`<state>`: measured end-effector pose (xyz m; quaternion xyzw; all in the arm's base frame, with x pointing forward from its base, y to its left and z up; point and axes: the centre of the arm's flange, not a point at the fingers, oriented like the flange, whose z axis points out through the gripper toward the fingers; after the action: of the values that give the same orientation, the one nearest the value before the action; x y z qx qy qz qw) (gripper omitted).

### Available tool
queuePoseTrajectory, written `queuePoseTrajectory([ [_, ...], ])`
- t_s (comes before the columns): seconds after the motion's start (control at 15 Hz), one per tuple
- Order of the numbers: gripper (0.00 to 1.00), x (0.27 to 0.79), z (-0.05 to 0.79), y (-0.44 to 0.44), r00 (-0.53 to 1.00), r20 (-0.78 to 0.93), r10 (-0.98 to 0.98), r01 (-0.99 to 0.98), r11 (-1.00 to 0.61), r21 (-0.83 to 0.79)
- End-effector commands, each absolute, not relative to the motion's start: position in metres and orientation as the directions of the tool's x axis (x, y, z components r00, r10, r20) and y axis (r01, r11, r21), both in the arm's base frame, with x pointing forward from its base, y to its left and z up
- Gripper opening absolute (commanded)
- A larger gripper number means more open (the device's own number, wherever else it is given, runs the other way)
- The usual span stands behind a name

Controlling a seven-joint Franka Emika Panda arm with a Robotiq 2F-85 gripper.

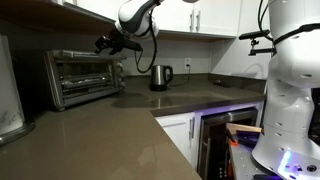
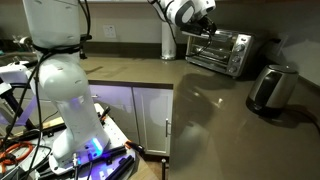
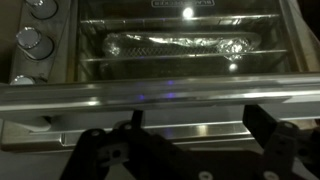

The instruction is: Open the door of the oven

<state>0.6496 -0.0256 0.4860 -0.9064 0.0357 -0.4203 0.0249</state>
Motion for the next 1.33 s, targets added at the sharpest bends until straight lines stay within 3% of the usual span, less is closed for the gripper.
queuePoseTrajectory([
  [0.0, 1.00, 0.628, 0.480, 0.000, 0.684, 0.722, -0.104, -0.093, -0.994, -0.056],
  [1.27, 1.00, 0.573, 0.481, 0.040, 0.730, 0.657, -0.190, -0.182, -0.980, -0.081],
])
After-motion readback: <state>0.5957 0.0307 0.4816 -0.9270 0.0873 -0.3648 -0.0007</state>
